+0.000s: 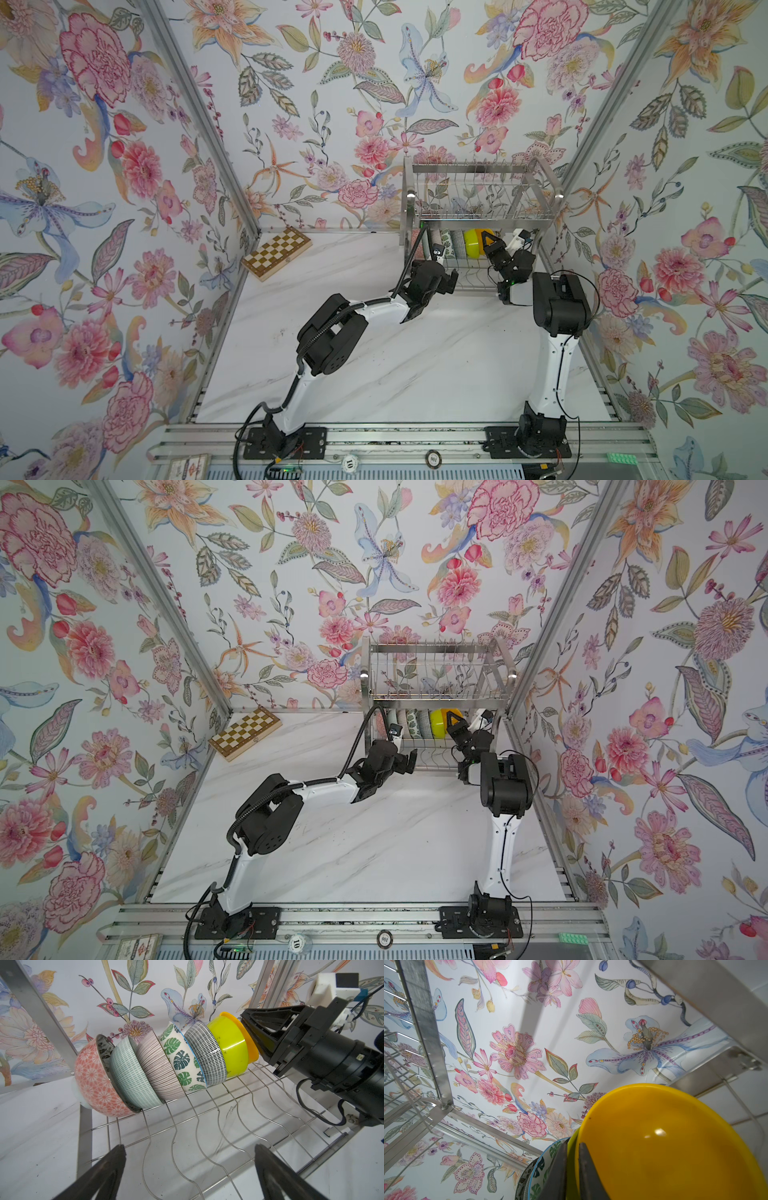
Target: Load the bowls into the dish rack
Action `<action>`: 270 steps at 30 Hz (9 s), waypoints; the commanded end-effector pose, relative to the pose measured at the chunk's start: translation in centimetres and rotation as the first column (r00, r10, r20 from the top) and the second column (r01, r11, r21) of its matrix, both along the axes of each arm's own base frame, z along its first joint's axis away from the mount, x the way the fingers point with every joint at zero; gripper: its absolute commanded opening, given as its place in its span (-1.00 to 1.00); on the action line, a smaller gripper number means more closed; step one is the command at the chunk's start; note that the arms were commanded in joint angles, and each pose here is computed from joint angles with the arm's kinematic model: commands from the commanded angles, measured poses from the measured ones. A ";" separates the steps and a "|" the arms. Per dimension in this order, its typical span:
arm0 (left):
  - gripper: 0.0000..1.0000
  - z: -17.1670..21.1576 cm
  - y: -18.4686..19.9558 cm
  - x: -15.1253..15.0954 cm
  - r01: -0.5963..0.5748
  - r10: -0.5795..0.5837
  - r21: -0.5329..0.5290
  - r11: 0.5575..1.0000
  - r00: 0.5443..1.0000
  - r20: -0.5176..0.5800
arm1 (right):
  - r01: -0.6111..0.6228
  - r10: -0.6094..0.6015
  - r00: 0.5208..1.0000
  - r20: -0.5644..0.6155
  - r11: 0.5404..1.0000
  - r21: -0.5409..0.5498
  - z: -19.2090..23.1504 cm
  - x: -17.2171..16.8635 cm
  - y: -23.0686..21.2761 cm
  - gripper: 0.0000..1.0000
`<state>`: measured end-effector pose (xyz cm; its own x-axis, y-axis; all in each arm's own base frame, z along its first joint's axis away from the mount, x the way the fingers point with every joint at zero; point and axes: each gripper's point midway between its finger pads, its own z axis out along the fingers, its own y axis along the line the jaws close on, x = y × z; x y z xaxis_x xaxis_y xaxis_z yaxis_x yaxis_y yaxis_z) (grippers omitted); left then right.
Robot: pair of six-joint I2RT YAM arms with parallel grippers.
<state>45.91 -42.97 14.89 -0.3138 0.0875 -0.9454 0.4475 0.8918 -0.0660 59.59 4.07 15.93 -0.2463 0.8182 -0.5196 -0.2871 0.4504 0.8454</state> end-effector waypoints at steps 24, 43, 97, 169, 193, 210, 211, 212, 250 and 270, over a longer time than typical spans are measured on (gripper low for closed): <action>0.98 0.2 1.7 0.8 -0.038 0.038 -0.012 0.999 0.999 -0.003 | 0.134 -0.198 0.968 -0.155 0.928 -0.346 0.8 -3.5 -1.3 -0.24; 0.98 -1.1 10.6 2.6 -0.224 0.223 -0.009 0.974 0.973 -0.066 | -0.096 -0.028 0.976 -0.214 0.833 -0.545 3.5 -14.3 7.0 0.74; 0.98 3.2 4.4 -7.6 0.155 -0.157 -0.264 0.952 0.987 0.012 | 0.365 -0.433 0.730 -0.529 0.901 -0.234 -1.9 -13.5 3.5 0.72; 0.98 4.2 5.6 -8.4 0.152 -0.146 -0.231 0.961 0.988 0.044 | 0.850 -0.708 0.497 -0.502 0.514 0.116 -2.7 -15.1 -0.2 -0.92; 0.98 4.2 6.9 -8.7 0.102 -0.102 -0.257 0.961 0.995 0.013 | 0.660 -0.648 0.720 -0.248 0.750 -0.043 2.3 -14.1 4.4 -0.99; 0.98 4.4 9.7 -8.2 0.020 -0.010 -0.283 0.959 0.999 0.039 | 0.336 -0.370 0.927 -0.066 0.893 -0.299 4.7 -12.3 11.2 -1.00; 0.98 4.4 9.8 -8.2 0.017 -0.006 -0.291 0.957 0.999 0.039 | 0.314 -0.346 0.937 -0.054 0.899 -0.305 4.9 -12.4 11.8 -1.00; 0.98 4.5 10.0 -8.3 0.012 0.001 -0.301 0.954 0.999 0.043 | 0.298 -0.328 0.944 -0.046 0.902 -0.313 4.8 -12.5 12.2 -1.00; 0.08 3.7 12.8 -8.4 -0.102 0.134 -0.523 0.846 0.991 0.024 | 0.210 -0.109 0.957 0.267 0.898 -0.386 5.8 -23.2 20.7 -1.00; -1.00 6.0 15.7 -7.8 -0.188 0.287 -0.504 0.843 0.949 0.126 | 0.038 -0.031 0.999 0.026 0.959 -0.280 5.1 -24.8 20.6 0.42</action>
